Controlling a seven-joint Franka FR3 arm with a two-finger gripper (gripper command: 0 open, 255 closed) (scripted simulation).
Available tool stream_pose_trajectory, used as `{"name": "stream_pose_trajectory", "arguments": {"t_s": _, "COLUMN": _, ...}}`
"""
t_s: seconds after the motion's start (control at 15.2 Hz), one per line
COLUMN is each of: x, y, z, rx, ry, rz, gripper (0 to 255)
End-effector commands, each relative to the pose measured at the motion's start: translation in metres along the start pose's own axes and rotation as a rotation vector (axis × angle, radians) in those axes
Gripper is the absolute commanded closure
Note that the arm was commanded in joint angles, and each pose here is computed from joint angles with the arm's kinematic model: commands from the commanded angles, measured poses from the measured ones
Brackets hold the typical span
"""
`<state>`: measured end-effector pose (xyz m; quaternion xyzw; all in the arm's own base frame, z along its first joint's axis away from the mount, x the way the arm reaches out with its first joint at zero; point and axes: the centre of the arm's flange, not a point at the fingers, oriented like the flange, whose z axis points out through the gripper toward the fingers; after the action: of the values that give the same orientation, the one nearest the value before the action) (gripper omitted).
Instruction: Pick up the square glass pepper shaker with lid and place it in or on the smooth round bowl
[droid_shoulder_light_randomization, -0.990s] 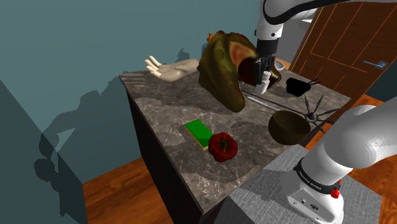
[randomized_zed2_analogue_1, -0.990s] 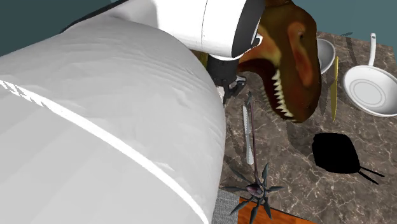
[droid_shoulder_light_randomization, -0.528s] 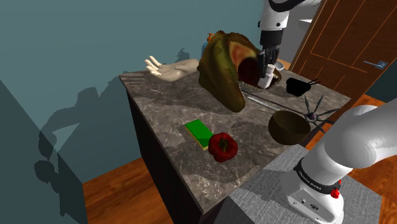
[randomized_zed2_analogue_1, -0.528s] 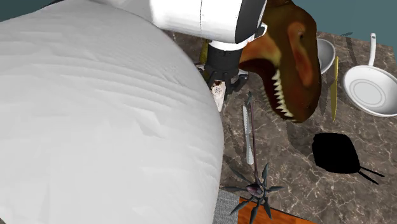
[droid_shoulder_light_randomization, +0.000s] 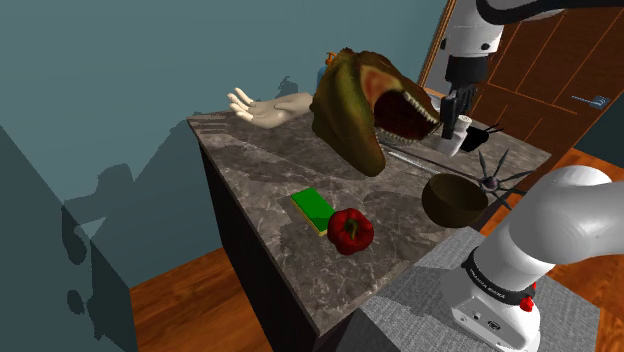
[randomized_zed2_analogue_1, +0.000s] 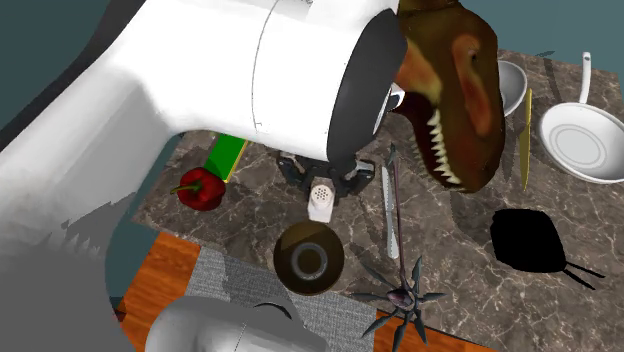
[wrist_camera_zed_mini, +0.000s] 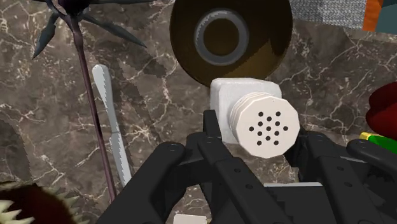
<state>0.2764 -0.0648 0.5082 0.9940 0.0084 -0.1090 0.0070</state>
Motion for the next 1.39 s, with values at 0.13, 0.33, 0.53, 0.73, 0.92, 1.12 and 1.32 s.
{"name": "stream_pose_trajectory", "arguments": {"t_s": 0.13, "x": -0.051, "y": -0.006, "z": 0.008, "rx": 0.0, "ry": -0.001, "rz": 0.0, "gripper": 255}}
{"name": "stream_pose_trajectory", "arguments": {"t_s": 0.33, "x": -0.065, "y": -0.009, "z": 0.021, "rx": 0.0, "ry": -0.001, "rz": 0.0, "gripper": 255}}
{"name": "stream_pose_trajectory", "arguments": {"t_s": 0.53, "x": -0.062, "y": -0.009, "z": 0.037, "rx": 0.0, "ry": -0.001, "rz": 0.0, "gripper": 255}}
{"name": "stream_pose_trajectory", "arguments": {"t_s": 0.73, "x": -0.058, "y": -0.009, "z": 0.052, "rx": 0.0, "ry": -0.001, "rz": 0.0, "gripper": 255}}
{"name": "stream_pose_trajectory", "arguments": {"t_s": 0.92, "x": -0.055, "y": -0.009, "z": 0.067, "rx": 0.0, "ry": -0.001, "rz": 0.0, "gripper": 255}}
{"name": "stream_pose_trajectory", "arguments": {"t_s": 1.12, "x": -0.052, "y": -0.009, "z": 0.083, "rx": 0.0, "ry": -0.001, "rz": 0.0, "gripper": 255}}
{"name": "stream_pose_trajectory", "arguments": {"t_s": 1.32, "x": -0.05, "y": -0.01, "z": 0.089, "rx": 0.0, "ry": -0.001, "rz": 0.0, "gripper": 255}}
